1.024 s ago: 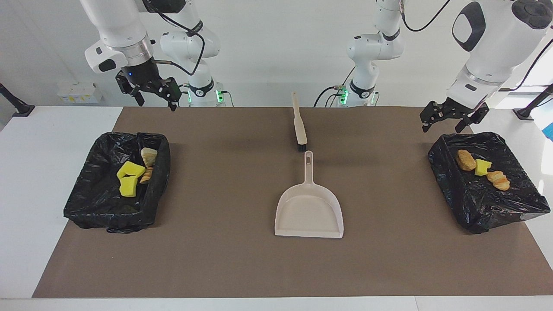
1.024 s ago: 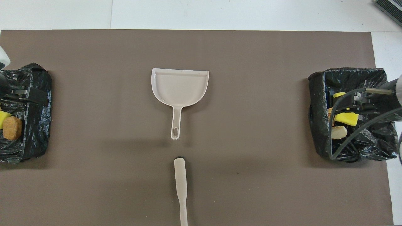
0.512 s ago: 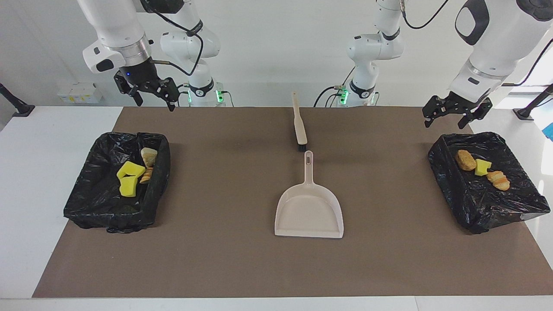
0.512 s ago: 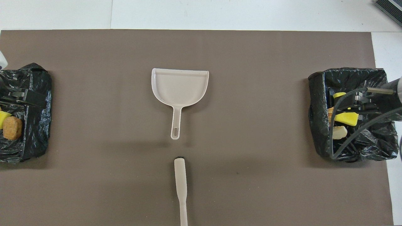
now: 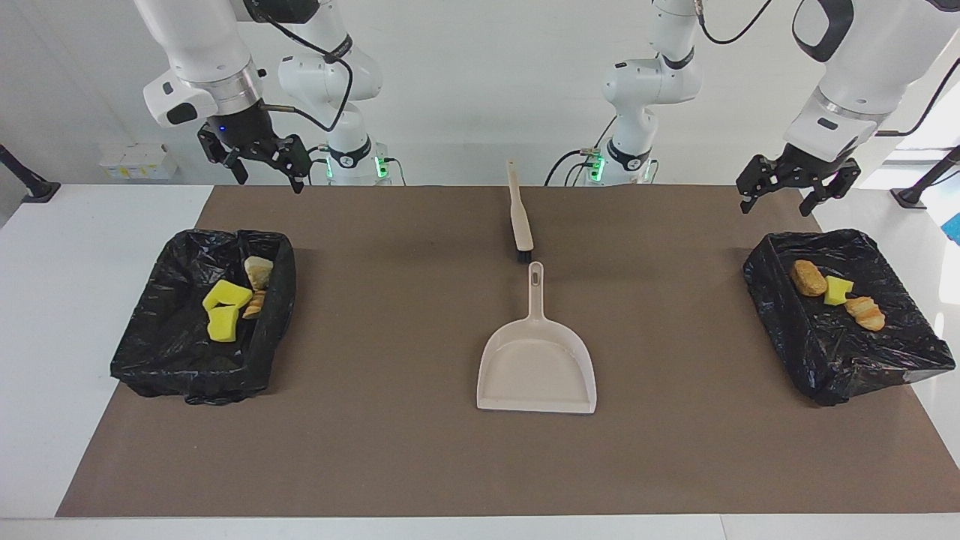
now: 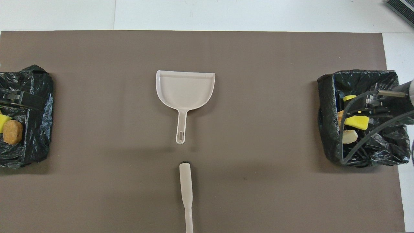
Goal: Sweep and dump trash in bin
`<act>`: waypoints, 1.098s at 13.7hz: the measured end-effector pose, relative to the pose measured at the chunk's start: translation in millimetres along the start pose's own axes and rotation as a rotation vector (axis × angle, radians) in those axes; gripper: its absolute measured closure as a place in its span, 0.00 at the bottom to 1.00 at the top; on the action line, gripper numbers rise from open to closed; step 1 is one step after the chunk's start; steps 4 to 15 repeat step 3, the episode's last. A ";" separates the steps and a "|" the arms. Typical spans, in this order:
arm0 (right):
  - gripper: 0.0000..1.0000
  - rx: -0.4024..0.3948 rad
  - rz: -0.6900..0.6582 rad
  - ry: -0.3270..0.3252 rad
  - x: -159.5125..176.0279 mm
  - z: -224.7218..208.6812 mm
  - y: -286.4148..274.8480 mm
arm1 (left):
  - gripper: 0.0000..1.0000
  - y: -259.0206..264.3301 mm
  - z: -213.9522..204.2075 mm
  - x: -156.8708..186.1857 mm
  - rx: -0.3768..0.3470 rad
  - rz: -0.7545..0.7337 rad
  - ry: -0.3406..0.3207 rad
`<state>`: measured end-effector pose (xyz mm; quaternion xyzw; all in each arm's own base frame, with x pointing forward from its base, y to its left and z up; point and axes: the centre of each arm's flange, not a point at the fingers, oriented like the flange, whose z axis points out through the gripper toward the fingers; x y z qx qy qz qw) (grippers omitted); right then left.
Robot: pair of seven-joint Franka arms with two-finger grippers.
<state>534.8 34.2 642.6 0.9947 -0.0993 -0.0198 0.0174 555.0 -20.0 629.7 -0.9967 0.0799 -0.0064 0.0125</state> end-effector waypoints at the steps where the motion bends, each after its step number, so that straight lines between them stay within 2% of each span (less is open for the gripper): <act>1: 0.00 0.000 0.000 0.000 0.0 0.0 0.0 | 0.00 0.9 -0.1 0.1 -0.009 0.000 0.001; 15: 0.00 0.000 0.000 0.000 0.0 0.0 0.0 | 0.00 1.3 -0.1 0.2 -0.012 0.001 0.002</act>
